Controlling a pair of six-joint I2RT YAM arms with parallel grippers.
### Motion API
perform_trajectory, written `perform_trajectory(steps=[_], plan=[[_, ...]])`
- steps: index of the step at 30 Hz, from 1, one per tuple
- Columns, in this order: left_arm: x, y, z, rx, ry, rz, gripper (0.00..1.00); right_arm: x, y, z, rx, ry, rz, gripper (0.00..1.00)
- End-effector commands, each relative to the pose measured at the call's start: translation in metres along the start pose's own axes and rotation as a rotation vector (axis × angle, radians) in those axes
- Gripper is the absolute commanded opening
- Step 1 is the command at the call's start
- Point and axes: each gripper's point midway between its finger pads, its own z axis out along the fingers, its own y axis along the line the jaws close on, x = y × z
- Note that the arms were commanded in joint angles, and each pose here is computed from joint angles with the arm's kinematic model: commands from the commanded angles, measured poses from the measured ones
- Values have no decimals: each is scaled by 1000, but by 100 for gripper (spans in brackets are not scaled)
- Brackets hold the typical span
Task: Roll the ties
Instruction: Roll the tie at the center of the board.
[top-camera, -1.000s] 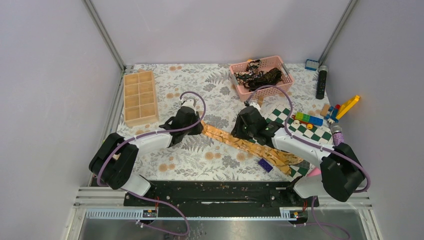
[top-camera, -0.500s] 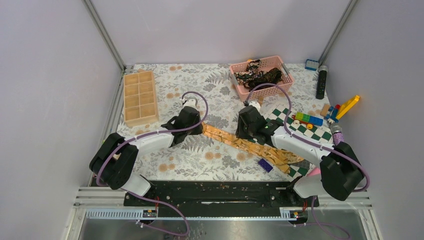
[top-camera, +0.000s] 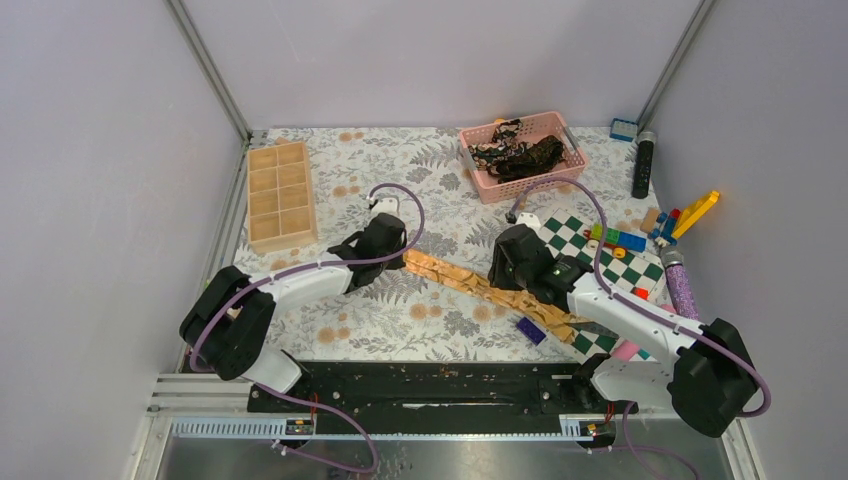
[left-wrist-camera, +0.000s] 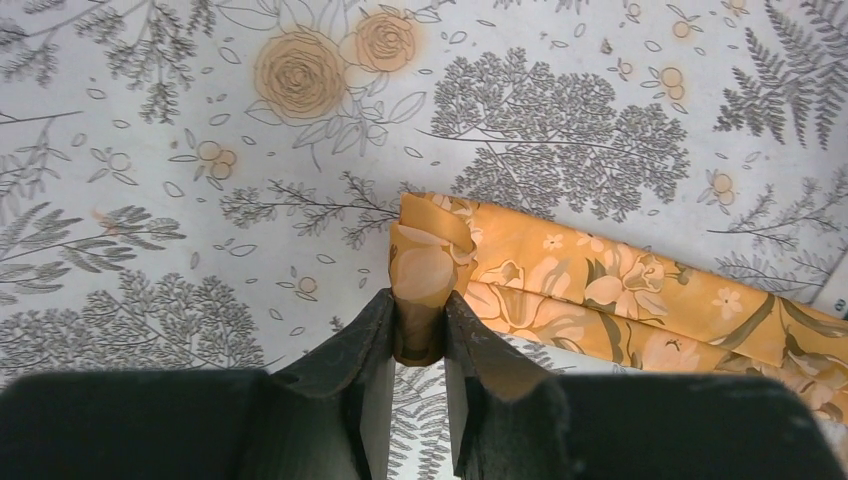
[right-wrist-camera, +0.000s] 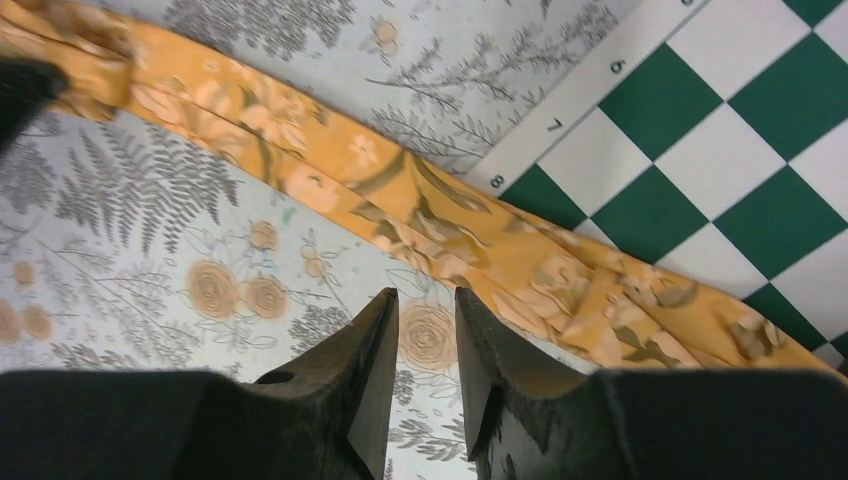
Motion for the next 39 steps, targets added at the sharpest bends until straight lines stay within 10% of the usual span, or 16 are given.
perform_trajectory(steps=[1,39], plan=[[-33,4,-7,-59,-96,22,21,5,-19,1,64,-3,-20,35],[3,-17,18,-481,-66,548,18,17,-29,-4,62,-7,0,34]])
